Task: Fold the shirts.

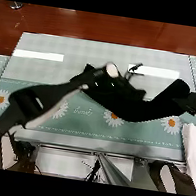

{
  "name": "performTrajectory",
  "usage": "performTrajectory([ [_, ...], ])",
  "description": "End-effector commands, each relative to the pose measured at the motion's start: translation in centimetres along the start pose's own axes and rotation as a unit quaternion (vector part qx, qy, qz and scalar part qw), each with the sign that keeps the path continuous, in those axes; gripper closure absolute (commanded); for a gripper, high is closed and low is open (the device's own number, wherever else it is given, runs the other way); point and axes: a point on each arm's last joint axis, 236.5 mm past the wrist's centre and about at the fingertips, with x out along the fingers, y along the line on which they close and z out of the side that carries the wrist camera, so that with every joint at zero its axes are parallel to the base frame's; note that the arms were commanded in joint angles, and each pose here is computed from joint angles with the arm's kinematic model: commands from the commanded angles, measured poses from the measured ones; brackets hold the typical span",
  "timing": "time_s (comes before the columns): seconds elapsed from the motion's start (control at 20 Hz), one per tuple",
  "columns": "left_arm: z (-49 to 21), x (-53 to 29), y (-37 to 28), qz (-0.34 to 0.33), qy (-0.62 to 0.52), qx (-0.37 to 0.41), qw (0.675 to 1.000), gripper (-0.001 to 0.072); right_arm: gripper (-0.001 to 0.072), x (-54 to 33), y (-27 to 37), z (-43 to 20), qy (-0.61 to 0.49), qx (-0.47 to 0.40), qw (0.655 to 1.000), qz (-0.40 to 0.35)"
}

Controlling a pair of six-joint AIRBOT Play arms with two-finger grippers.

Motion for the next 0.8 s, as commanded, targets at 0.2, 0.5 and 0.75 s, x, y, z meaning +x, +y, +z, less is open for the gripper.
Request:
performTrajectory([
  [0.2, 3.7, -21.6, 5.7, 0.088, -0.096, -0.010, 0.991, 0.0681, 0.0686, 6.1, 7.4, -1.4, 0.076, -0.074, 0.991, 0.084],
  [0.5, -5.1, -33.4, 6.9, 0.188, -0.236, -0.027, 0.953, 0.0680, 0.0686, 15.7, 17.8, 2.2, 0.105, -0.155, 0.973, 0.138],
  [0.75, -12.9, -32.8, 6.6, 0.196, -0.270, -0.030, 0.942, 0.0680, 0.0685, 25.6, 22.2, 1.9, 0.145, -0.167, 0.963, 0.153],
])
